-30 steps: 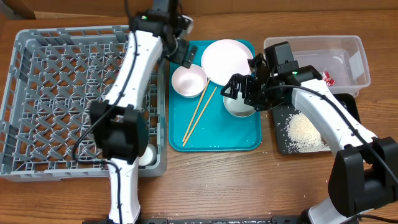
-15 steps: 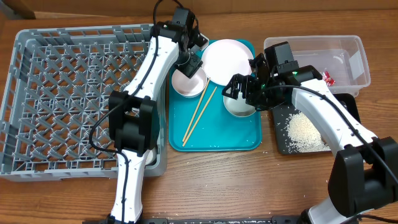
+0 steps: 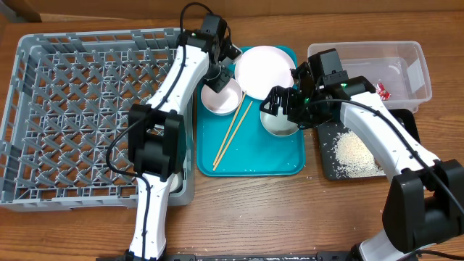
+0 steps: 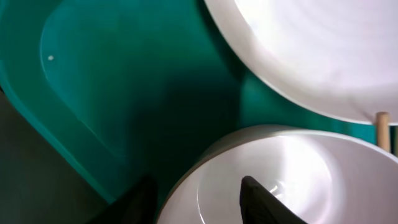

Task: Sort waste into correct bins and load items into the dishwasher
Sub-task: 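Grasp the pink-white bowl on the teal tray with left gripper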

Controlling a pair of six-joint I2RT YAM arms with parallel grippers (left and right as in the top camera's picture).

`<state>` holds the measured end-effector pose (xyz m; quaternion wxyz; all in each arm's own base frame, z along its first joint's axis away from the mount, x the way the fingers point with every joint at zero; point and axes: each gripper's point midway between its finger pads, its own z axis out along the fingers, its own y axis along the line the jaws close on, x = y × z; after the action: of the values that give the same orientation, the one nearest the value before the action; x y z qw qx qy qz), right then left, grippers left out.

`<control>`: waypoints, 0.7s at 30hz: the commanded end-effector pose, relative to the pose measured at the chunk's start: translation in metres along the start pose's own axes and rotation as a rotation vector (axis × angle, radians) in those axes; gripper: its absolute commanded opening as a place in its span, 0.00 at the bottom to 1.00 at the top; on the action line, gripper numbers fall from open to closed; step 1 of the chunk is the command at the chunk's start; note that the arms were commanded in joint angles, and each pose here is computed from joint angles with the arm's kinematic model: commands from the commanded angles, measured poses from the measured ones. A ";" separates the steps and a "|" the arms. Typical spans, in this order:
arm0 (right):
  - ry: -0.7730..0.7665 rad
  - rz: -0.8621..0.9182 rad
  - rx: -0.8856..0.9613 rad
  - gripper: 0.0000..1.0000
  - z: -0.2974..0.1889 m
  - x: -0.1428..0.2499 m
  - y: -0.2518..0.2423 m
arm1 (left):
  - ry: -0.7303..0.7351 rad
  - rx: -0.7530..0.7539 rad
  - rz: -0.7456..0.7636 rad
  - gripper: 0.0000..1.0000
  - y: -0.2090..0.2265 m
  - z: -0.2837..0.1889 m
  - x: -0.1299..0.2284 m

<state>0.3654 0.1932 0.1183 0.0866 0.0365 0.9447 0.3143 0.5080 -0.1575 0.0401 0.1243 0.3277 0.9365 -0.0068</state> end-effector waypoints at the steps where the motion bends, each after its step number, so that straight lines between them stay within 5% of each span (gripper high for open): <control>1: -0.006 -0.013 0.003 1.00 0.001 -0.002 0.001 | 0.020 -0.004 0.006 0.38 0.003 0.009 0.007; 7: -0.006 -0.013 0.003 1.00 0.001 -0.002 0.001 | 0.020 -0.004 0.003 0.05 0.004 0.009 0.008; 15: 0.000 -0.009 0.006 1.00 0.001 0.000 0.000 | 0.052 -0.073 -0.006 0.04 0.020 0.000 0.015; 21: -0.011 -0.016 0.001 1.00 0.001 -0.003 0.002 | 0.035 -0.244 -0.042 0.04 0.050 -0.078 0.006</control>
<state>0.3655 0.1930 0.1180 0.0871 0.0367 0.9449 0.3133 0.4972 -0.1362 0.0524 0.0901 0.3251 0.9408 0.0323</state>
